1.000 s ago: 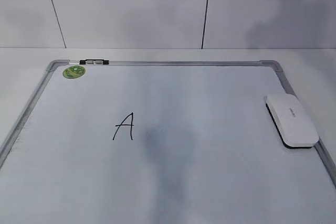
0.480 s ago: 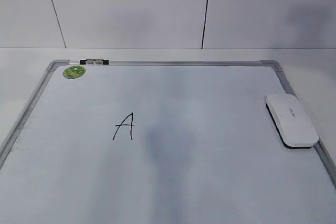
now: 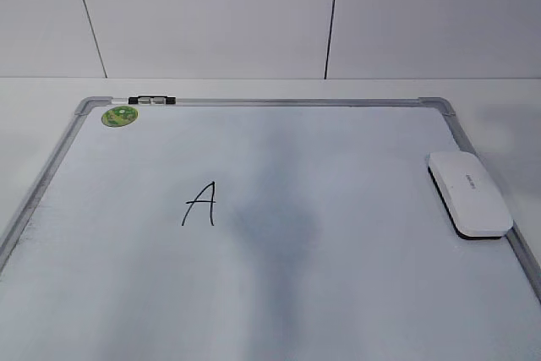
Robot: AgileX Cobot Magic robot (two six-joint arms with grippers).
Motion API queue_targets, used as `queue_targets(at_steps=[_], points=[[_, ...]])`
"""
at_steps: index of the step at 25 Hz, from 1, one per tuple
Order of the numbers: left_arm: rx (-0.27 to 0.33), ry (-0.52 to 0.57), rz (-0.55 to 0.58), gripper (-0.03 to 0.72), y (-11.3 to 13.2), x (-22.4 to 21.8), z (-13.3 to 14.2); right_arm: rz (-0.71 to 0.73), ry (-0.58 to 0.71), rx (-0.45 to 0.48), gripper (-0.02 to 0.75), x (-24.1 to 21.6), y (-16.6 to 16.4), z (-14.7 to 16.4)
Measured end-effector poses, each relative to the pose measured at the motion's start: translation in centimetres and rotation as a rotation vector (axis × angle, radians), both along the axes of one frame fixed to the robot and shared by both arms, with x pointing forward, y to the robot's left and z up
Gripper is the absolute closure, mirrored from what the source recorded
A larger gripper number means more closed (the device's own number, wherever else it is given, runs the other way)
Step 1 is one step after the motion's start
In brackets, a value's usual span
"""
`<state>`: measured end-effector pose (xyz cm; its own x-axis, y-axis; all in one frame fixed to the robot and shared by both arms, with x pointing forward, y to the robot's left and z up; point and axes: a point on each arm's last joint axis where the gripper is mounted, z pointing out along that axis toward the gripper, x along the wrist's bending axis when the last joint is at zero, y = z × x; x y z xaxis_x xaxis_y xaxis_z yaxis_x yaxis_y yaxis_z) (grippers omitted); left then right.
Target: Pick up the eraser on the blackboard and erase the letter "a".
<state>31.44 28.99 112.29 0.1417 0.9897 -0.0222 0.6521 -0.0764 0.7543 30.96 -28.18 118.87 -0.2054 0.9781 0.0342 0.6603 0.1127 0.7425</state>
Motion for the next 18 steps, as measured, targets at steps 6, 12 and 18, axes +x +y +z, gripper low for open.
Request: queue_targets(at_steps=[6, 12, 18], points=[[-0.043, 0.022, -0.015, 0.113, -0.3, -1.5, -2.7, 0.0, 0.033, -0.006, 0.145, -1.7, -0.3, -5.0], [-0.066, 0.013, -0.027, 0.113, -0.4, -3.3, -4.5, -0.002, 0.038, -0.007, 0.145, -3.1, -0.5, -9.6], [-0.071, -0.074, -0.038, 0.113, -0.3, -5.5, -4.3, -0.004, -0.049, 0.002, 0.145, -5.4, -0.9, -11.9]])
